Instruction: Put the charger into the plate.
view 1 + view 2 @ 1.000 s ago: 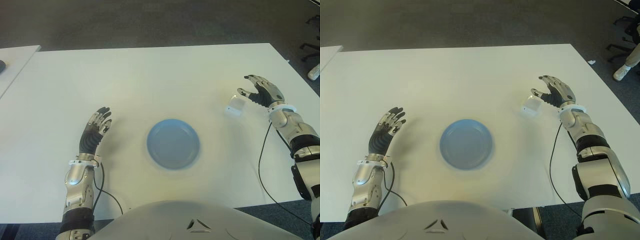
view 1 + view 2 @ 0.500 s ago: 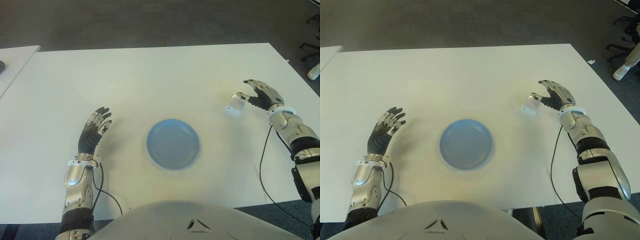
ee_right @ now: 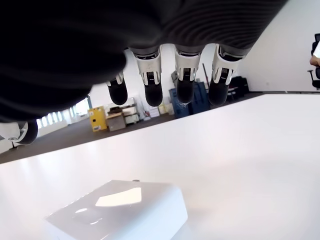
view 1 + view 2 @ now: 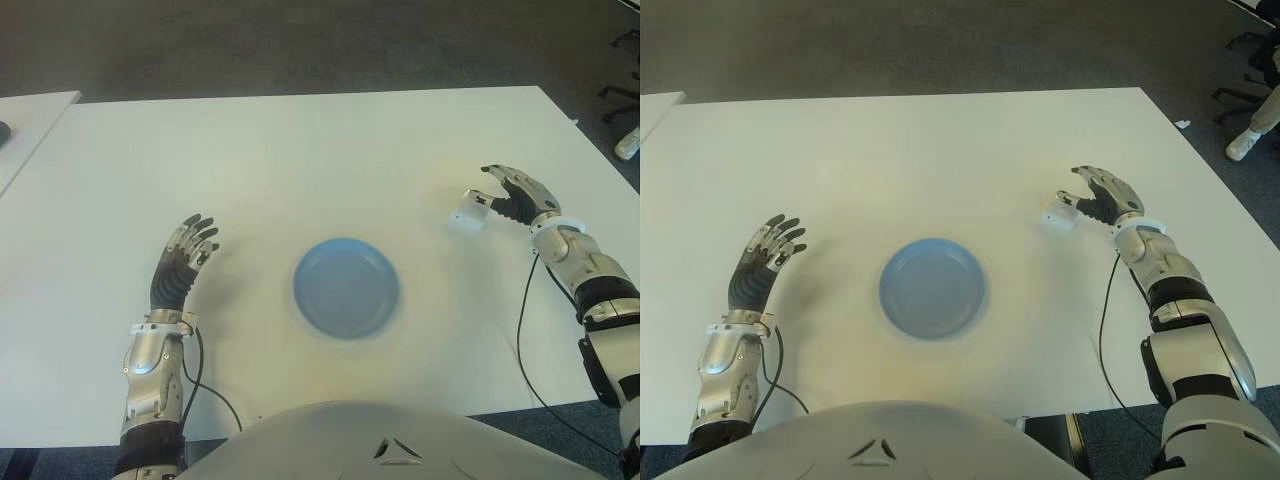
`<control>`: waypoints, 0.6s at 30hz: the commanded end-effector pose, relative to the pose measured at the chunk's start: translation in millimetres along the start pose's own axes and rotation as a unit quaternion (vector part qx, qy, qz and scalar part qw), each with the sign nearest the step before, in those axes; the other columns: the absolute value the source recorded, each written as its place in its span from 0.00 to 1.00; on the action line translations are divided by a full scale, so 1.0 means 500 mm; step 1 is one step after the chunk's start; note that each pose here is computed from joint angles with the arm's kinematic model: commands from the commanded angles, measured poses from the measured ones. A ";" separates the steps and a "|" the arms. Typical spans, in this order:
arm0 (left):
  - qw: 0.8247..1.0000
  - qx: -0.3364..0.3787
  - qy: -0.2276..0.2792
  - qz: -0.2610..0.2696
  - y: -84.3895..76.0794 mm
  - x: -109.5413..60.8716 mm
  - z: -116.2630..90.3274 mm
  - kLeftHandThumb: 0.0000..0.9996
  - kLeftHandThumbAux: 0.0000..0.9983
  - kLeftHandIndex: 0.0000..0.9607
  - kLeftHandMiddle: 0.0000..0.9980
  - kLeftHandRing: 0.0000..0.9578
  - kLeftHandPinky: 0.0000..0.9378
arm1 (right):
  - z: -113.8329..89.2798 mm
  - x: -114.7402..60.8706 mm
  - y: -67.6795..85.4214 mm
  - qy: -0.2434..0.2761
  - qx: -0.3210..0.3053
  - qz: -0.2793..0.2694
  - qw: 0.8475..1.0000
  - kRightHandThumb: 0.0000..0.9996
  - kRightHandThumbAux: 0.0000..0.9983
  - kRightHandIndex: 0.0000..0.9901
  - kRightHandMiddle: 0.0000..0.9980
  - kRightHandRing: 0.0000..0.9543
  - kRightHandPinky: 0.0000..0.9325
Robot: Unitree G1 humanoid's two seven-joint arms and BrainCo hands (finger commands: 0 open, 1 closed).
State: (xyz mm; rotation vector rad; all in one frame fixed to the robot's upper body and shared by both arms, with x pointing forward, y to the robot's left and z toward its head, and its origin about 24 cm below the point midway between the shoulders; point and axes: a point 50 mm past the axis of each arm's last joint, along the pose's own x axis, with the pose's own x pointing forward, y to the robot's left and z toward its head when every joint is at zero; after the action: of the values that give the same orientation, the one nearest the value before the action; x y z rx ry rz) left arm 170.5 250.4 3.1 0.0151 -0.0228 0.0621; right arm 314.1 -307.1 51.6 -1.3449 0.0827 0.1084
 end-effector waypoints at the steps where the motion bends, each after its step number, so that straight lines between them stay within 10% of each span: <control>1: 1.000 -0.002 0.004 0.002 -0.001 -0.003 -0.002 0.42 0.58 0.15 0.18 0.21 0.26 | 0.002 -0.006 0.027 0.006 0.008 0.021 1.000 0.19 0.18 0.00 0.00 0.00 0.00; 18: 1.000 -0.004 0.002 -0.001 0.002 -0.011 0.003 0.44 0.58 0.15 0.18 0.20 0.25 | 0.012 -0.012 0.059 0.010 0.024 0.037 0.999 0.21 0.19 0.00 0.00 0.00 0.00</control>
State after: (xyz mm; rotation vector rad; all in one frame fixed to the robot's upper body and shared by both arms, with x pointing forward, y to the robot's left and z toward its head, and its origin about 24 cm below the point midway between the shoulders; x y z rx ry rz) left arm 167.8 250.8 6.8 0.0057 -0.0393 0.0665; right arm 307.3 -297.3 31.6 -1.3071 0.1275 0.1409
